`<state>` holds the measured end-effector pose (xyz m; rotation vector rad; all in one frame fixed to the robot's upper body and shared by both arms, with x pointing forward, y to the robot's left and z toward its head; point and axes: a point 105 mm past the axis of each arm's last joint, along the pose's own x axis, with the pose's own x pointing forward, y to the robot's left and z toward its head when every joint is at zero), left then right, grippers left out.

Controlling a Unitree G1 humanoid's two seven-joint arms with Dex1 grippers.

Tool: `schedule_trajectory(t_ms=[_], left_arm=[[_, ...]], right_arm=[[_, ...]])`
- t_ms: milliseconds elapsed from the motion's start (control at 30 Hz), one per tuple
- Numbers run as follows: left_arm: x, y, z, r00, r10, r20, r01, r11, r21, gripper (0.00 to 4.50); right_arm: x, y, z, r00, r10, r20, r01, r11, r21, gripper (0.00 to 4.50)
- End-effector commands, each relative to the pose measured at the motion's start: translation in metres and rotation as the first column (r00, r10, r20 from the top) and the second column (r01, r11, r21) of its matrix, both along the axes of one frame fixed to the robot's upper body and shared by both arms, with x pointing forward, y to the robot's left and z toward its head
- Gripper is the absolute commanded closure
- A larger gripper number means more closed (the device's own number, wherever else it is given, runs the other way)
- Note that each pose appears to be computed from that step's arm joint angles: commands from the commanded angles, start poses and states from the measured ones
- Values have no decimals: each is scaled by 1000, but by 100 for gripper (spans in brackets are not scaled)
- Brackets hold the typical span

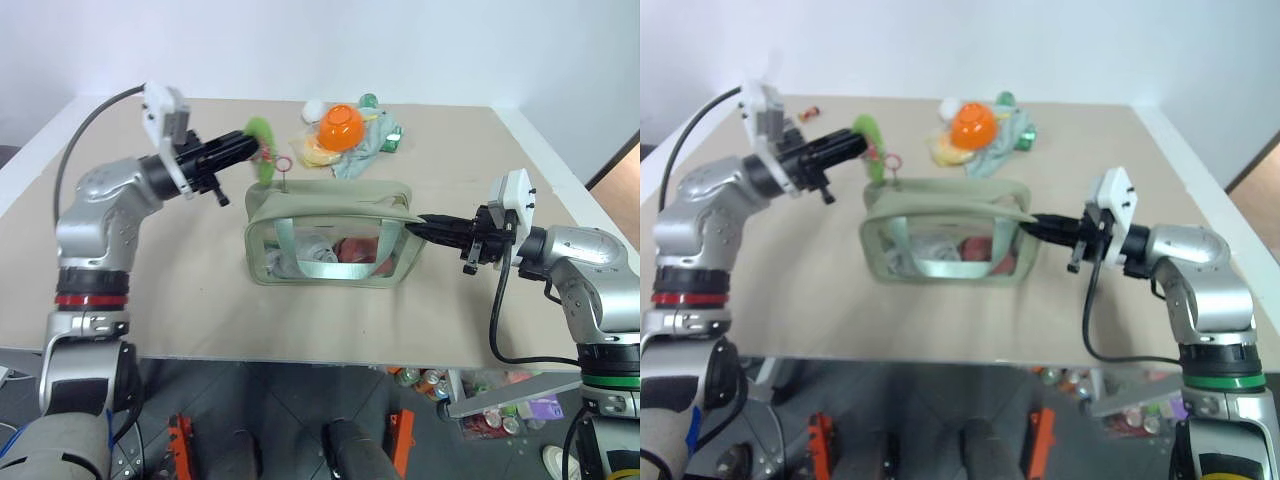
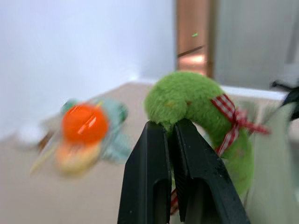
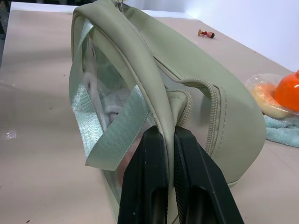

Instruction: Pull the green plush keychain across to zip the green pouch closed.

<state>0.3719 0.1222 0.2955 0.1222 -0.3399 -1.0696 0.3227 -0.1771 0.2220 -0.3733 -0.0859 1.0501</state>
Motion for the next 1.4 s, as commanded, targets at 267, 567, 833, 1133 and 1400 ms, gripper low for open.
schedule_trajectory(t_ms=[267, 567, 833, 1133, 1400], left_arm=[[-10, -62, 0, 963, -244, 114, 204, 938, 280, 440], [-6, -60, -12, 951, -270, 151, 177, 876, 450, 440], [-14, -56, 6, 929, -305, 210, 188, 877, 442, 184], [-20, -31, 11, 936, -253, 245, 112, 874, 472, 2], [-19, 13, 10, 979, -53, 194, -17, 940, 342, 2]], right_arm=[[-6, 1, 10, 999, 3, 46, -3, 1000, -8, 450], [-8, -1, 9, 999, -5, 47, 5, 1000, -11, 450], [-5, 2, 8, 999, 6, 48, -6, 1000, -8, 450], [-3, 3, 8, 999, 14, 46, -14, 1000, -11, 450], [-1, 3, 7, 999, 22, 41, -21, 1000, -15, 450]])
